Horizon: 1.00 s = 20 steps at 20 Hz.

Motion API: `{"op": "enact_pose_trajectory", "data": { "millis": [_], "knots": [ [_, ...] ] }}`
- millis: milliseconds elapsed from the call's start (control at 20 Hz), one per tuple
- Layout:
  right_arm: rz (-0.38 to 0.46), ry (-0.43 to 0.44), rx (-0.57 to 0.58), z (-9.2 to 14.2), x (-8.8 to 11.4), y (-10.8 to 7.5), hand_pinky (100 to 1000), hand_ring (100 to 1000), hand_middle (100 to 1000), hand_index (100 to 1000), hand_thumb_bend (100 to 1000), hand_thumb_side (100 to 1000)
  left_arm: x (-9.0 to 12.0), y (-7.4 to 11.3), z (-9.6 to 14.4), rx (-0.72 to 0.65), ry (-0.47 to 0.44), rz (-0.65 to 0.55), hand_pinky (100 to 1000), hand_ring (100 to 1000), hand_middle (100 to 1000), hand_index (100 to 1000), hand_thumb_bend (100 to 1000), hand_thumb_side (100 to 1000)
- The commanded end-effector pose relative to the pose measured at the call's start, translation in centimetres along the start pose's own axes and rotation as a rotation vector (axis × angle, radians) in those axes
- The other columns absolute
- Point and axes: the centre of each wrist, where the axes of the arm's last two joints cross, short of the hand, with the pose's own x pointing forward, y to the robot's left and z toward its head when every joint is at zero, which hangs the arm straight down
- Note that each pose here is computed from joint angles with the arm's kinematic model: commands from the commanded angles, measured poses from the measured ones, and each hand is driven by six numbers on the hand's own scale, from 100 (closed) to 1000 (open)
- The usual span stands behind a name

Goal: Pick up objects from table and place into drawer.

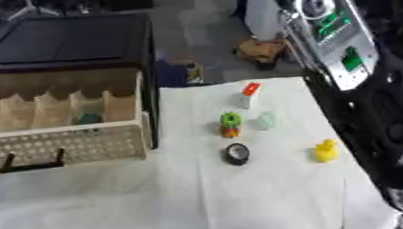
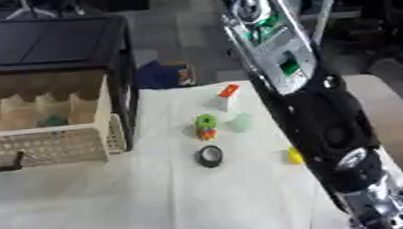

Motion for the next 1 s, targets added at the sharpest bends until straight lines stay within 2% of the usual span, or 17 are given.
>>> {"op": "enact_pose_trajectory", "data": {
  "millis": [50,350,500,600,650,700,800,1000],
  "knots": [
    [0.014,-0.051,-0.079,1.0,1.9,-2.8,527,485,349,720,451,718,0.6,0.5,-0.3,-0.007,-0.033,-0.024,307,389,507,749,100,1000],
    [0.059,-0.042,-0.170,4.4,1.6,-5.0,548,501,391,719,436,708,1.1,0.7,-0.9,-0.023,-0.096,-0.060,305,389,506,751,100,1000],
    [0.085,-0.026,-0.203,5.7,0.5,-5.7,563,511,418,728,420,704,1.4,0.8,-1.3,-0.032,-0.133,-0.080,304,388,506,752,100,1000],
    [0.095,-0.022,-0.214,6.4,-0.4,-6.0,576,522,444,742,397,692,1.5,0.9,-1.5,-0.041,-0.154,-0.095,302,387,506,752,100,1000],
    [0.095,-0.025,-0.217,6.7,-0.7,-6.1,585,530,460,747,317,731,1.6,0.9,-1.5,-0.044,-0.163,-0.100,300,387,504,751,100,1000],
    [0.097,-0.028,-0.218,7.1,-1.3,-6.2,590,535,472,752,369,696,1.7,1.1,-1.6,-0.052,-0.176,-0.111,299,386,506,754,100,1000],
    [0.096,-0.044,-0.219,7.9,-2.1,-6.5,595,541,483,758,356,695,1.9,1.3,-1.8,-0.065,-0.199,-0.128,297,385,506,754,100,1000],
    [0.089,-0.056,-0.220,8.3,-2.5,-6.6,595,541,483,758,356,695,1.9,1.3,-1.9,-0.072,-0.209,-0.134,297,385,506,754,100,1000]
  ]
}}
